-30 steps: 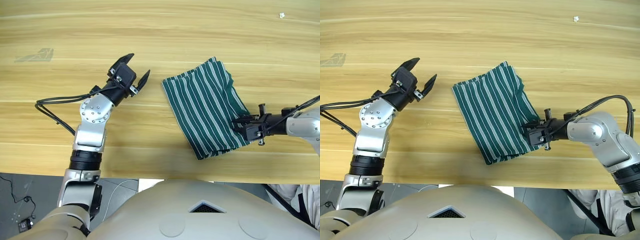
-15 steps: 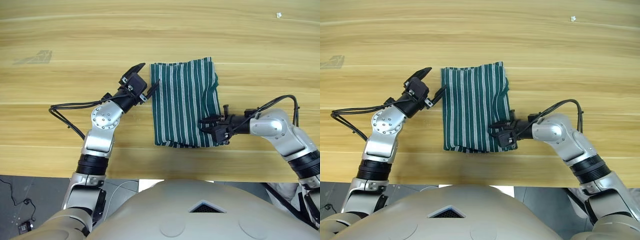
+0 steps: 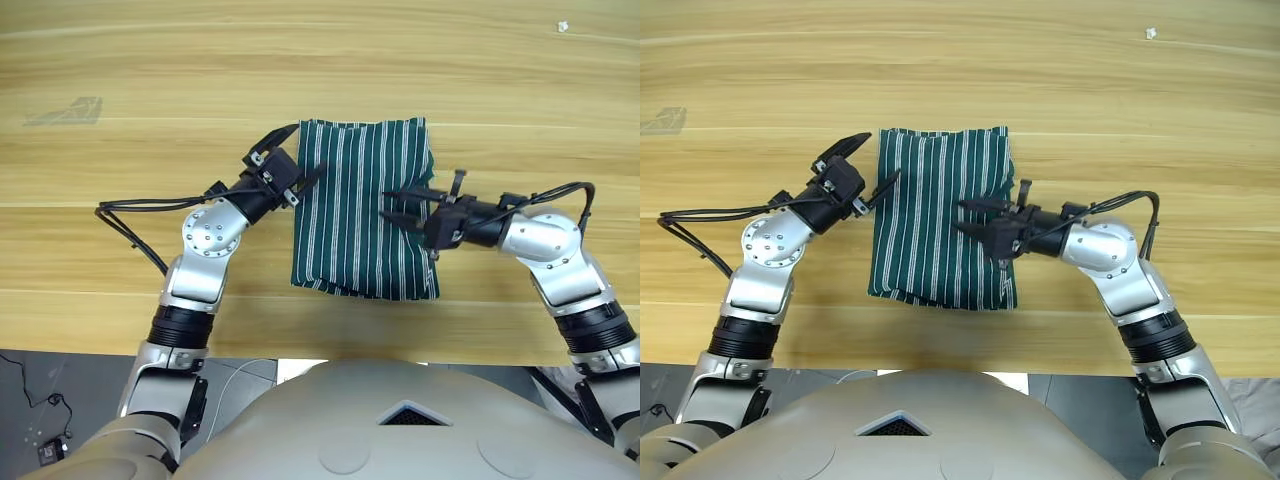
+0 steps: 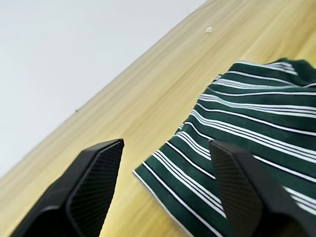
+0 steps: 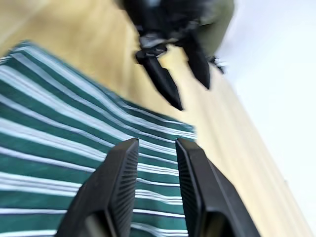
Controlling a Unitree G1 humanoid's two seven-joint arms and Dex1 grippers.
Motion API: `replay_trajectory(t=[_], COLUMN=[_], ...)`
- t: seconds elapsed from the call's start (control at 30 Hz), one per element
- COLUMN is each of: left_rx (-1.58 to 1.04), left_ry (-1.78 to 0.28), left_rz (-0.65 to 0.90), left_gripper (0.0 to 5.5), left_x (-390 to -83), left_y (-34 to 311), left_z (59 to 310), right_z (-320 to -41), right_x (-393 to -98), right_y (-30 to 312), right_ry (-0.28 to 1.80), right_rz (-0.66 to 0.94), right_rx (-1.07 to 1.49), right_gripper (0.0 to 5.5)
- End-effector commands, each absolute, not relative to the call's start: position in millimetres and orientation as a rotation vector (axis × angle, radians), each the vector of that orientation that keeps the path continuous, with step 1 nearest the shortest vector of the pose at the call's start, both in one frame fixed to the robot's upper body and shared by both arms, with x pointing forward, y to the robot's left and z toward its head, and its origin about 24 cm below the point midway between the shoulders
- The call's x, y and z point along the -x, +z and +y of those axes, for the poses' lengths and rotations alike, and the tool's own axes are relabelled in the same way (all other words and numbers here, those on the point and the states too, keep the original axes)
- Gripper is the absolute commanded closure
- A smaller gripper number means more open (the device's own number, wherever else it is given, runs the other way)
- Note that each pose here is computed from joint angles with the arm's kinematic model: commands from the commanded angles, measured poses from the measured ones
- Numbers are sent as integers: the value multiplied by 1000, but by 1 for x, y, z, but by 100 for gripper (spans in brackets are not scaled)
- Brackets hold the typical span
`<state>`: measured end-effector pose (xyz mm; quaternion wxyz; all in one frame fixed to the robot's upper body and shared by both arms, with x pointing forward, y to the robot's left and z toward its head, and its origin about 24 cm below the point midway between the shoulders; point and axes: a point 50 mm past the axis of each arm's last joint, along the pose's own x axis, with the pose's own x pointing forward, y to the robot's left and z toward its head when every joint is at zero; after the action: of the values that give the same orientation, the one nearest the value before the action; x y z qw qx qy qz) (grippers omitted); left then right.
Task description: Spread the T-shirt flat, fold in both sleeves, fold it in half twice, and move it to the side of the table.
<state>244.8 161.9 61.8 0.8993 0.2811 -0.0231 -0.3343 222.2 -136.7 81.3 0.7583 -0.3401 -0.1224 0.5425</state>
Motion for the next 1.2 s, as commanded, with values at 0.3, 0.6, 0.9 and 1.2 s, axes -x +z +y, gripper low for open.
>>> replay_trajectory(t=[0.3,0.6,0.9,1.2], left_rx=[-945,-1074,-1397,-1352], left_ry=[-1179,-1269,-1346,-1516], left_rz=[245,183,81,41], left_gripper=[227,227,227,227], left_x=[-132,-136,-142,-120], left_y=[38,35,25,15], left_z=[218,209,214,198], right_z=[-234,-221,-227,-207], right_x=[-187,-169,-155,-153], right_y=[66,44,34,33], right_ry=[1165,1360,1425,1468], right_rz=[-187,-168,-58,-118], right_rx=[1071,1088,1037,963], right_gripper=[350,287,155,119])
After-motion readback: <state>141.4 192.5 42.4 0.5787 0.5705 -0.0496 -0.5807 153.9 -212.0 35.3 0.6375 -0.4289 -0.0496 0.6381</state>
